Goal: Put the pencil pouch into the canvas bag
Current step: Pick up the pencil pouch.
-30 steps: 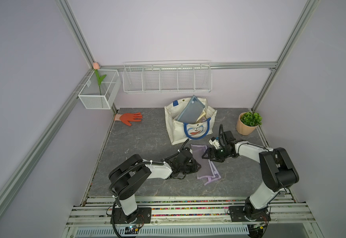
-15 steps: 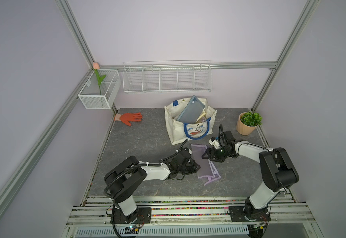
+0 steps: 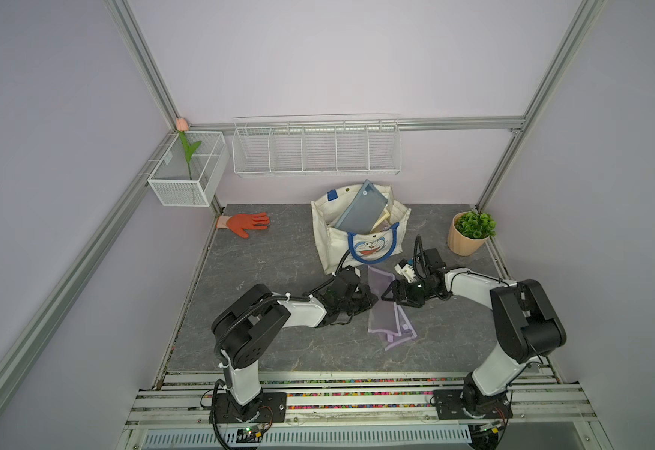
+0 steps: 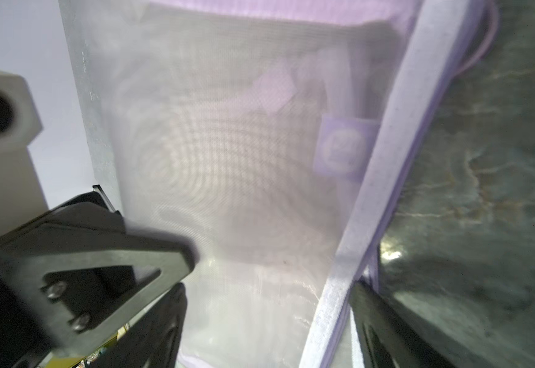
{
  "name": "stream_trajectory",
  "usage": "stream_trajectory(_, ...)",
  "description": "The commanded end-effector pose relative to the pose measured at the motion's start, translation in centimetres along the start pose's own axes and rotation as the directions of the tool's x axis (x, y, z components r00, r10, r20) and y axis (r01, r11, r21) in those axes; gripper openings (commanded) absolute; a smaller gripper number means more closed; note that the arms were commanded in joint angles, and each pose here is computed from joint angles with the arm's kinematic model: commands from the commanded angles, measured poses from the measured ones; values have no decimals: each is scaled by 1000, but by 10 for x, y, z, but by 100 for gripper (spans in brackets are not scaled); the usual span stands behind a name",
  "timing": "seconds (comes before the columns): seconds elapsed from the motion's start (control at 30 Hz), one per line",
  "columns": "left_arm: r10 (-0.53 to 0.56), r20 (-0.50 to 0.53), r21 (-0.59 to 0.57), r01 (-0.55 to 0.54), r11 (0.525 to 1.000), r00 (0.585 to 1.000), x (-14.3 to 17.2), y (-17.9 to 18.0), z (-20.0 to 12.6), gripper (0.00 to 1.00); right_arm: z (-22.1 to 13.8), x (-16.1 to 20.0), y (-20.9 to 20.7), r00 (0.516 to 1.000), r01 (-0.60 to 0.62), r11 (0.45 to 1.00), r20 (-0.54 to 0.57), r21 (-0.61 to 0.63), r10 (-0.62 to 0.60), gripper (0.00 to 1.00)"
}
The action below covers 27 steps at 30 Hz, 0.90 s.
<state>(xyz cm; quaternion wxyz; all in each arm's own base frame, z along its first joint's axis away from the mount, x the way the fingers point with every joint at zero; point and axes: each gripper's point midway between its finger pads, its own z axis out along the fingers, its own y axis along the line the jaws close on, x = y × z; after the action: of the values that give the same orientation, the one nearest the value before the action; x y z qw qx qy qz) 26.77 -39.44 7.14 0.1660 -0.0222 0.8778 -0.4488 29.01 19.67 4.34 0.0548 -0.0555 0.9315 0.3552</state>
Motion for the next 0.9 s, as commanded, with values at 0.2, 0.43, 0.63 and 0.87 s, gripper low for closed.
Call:
stream_trajectory(0.2, 303, -40, -71, -305, 950, 952, -14, -51, -53, 0, -63, 10, 38, 996, 74, 994, 41, 79, -77, 89)
stream_trajectory(0.43, 664, -44, -71, -665, 743, 746, -37, -124, -130, 0, -127, 13, 59, 976, 107, 980, 172, 165, -136, 98)
stream_trajectory(0.63, 879, 91, -156, -865, 477, 469, -91, -204, -179, 0, -141, 11, 62, 969, 106, 977, 202, 185, -143, 99)
stream_trajectory(0.87, 978, 21, -410, -891, 196, 206, -195, -226, -178, 0, -142, 15, 65, 972, 107, 979, 190, 174, -140, 99)
